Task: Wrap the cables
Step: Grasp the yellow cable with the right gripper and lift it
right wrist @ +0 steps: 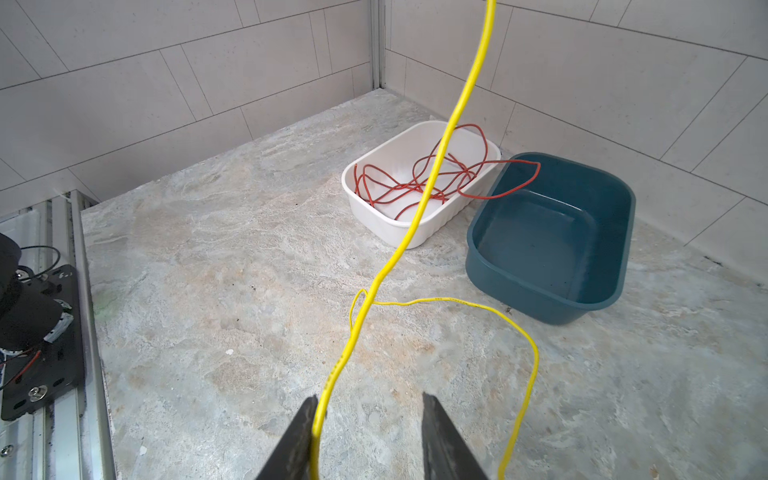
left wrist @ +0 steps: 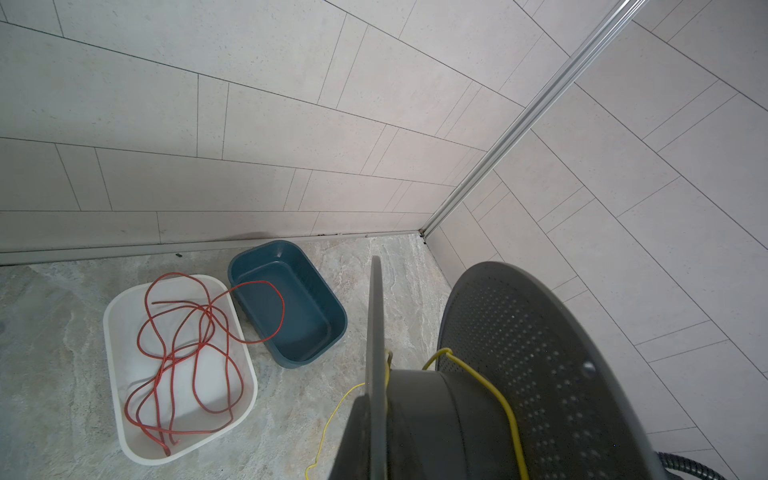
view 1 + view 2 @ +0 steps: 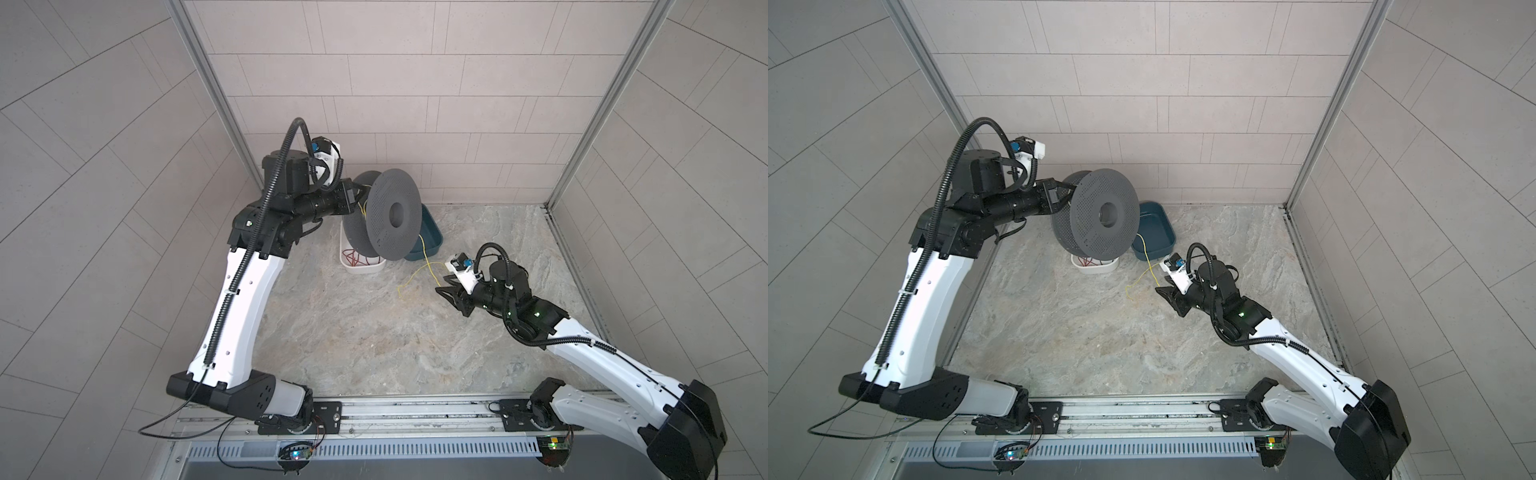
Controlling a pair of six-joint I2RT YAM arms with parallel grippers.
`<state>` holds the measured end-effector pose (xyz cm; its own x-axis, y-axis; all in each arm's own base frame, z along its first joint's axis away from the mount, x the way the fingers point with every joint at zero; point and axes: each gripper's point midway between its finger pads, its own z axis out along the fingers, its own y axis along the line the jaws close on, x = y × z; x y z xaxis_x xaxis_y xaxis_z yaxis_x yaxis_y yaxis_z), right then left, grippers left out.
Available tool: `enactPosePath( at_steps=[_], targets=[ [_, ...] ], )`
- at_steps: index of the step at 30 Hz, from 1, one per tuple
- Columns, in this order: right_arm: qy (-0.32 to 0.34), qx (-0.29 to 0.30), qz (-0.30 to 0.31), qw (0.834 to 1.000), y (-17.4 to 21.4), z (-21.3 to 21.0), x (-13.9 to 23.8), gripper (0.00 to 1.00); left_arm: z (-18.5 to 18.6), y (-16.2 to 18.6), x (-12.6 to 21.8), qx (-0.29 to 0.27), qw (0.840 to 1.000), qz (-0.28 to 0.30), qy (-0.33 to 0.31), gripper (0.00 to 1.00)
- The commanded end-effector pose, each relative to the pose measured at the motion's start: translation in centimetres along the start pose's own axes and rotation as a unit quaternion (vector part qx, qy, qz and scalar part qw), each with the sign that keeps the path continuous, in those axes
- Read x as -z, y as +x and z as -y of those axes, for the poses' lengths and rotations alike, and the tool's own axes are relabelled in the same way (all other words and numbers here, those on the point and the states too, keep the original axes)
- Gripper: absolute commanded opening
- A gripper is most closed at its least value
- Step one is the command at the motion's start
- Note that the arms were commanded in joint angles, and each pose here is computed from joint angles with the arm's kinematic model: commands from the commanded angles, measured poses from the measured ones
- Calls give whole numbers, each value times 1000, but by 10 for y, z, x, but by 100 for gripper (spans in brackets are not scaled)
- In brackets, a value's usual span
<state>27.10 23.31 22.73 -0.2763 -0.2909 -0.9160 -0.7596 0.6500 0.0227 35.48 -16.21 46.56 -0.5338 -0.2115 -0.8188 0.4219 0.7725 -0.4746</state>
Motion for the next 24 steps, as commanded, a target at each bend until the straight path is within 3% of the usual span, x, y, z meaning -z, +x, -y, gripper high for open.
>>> enactPosePath(
  at_steps=[1,24],
  targets=[
    [2,10,-11,1000,5,-1,-3,38,22,-29,15,-5,998,49,38,0],
    [-8,36,-41,998,10,-20,-15,4,12,-24,4,13,999,44,28,0]
  ],
)
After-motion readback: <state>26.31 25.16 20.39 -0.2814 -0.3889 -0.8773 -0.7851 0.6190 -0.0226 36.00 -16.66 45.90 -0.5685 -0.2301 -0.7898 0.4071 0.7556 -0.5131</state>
